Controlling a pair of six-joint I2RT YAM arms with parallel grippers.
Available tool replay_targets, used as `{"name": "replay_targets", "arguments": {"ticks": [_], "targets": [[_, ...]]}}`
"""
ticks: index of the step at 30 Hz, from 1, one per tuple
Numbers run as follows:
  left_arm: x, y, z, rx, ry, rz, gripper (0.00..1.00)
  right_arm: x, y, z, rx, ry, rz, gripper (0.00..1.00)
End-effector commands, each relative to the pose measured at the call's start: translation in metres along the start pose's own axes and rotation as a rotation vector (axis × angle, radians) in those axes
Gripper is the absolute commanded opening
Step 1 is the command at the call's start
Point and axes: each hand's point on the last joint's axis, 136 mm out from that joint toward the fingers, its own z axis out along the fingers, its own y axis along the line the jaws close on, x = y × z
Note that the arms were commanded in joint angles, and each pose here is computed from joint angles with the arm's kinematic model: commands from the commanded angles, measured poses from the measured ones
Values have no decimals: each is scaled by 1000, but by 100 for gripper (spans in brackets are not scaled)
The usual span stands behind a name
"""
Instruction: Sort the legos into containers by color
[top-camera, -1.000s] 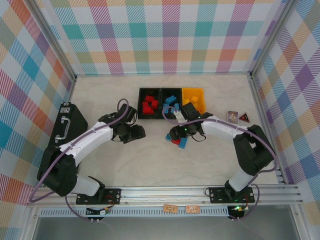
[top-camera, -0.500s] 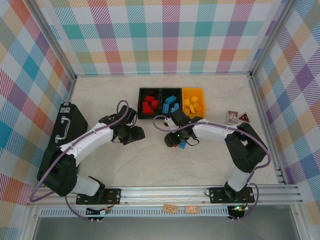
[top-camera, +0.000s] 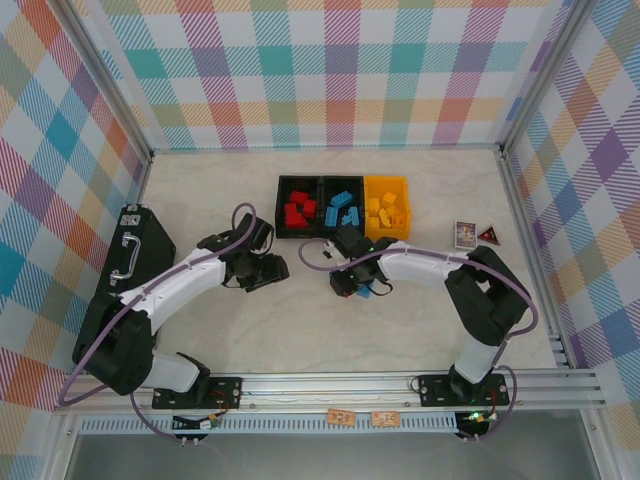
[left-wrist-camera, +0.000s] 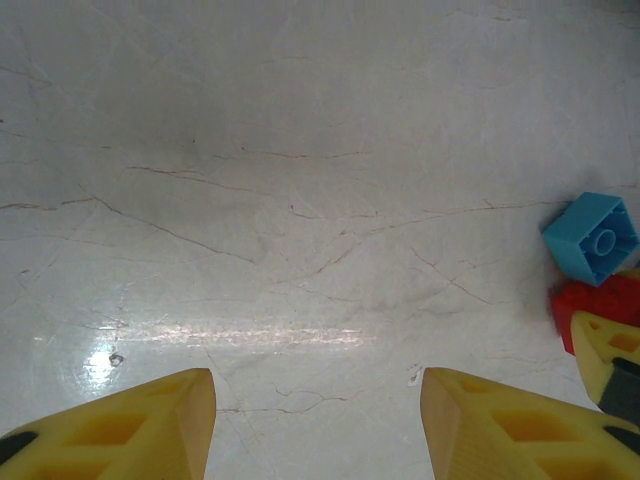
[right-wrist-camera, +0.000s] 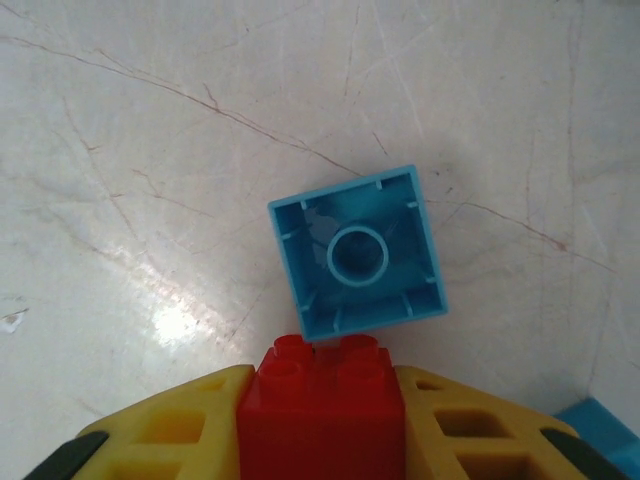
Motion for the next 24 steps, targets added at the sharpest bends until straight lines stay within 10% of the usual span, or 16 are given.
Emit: {"name": "replay_targets", "arguments": {"ticks": [1, 24], "targets": [[0, 2, -8, 16, -37, -25, 56, -30, 8, -35, -16, -98, 12, 27], [-2, 1, -37, 111, -154, -89, 58, -198, -11, -29, -31, -181, 258, 27]]}}
